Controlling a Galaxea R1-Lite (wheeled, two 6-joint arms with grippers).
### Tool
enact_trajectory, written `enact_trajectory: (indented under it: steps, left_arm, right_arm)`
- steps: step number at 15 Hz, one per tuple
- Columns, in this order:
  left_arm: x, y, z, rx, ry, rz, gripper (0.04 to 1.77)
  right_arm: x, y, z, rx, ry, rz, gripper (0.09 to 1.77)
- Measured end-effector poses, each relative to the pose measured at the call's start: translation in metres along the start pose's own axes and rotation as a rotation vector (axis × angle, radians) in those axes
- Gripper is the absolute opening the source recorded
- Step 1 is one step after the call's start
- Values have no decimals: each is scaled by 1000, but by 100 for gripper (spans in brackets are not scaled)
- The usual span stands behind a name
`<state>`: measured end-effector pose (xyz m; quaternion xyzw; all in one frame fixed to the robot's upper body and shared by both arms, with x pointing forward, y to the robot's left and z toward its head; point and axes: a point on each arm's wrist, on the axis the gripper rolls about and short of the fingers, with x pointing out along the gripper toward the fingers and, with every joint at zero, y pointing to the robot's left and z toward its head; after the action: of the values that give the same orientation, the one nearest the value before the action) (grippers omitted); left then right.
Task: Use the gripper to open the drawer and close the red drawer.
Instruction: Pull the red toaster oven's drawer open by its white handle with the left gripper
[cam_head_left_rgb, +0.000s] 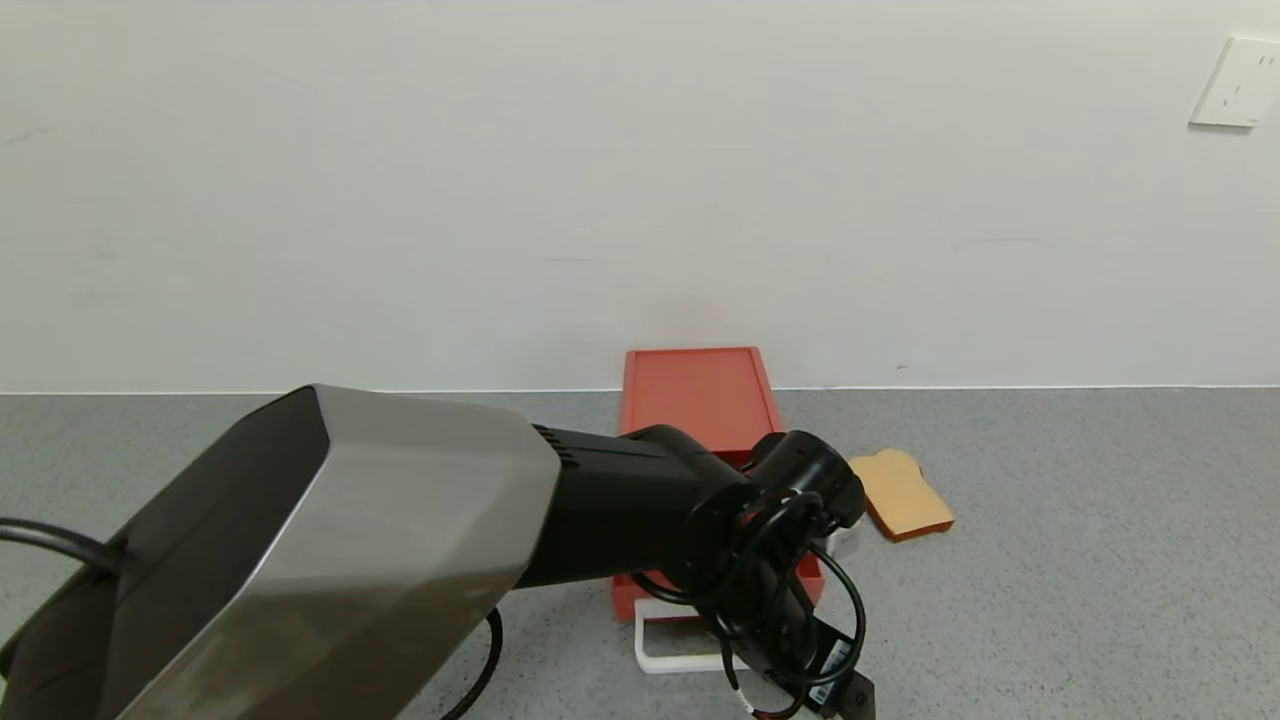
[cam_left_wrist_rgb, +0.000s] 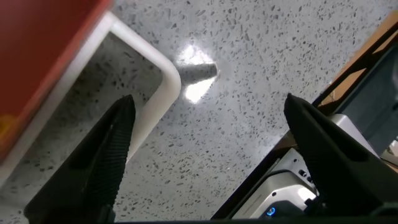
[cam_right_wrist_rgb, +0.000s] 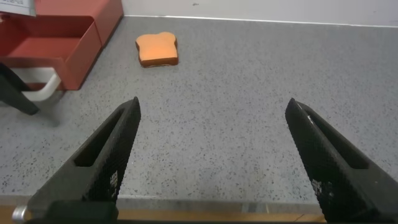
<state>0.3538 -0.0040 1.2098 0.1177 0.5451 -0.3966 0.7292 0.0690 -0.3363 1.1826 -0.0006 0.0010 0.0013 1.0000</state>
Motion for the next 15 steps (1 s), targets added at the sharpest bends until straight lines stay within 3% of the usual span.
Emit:
enact_trajectory:
  steps: [9, 15]
  left_arm:
    - [-3, -1, 0, -4, -3, 0, 172]
    - [-30, -3, 3, -21, -56, -6, 172]
  right_arm:
    - [0, 0, 0, 0, 0, -1, 171]
    - [0, 0, 0, 0, 0, -2, 171]
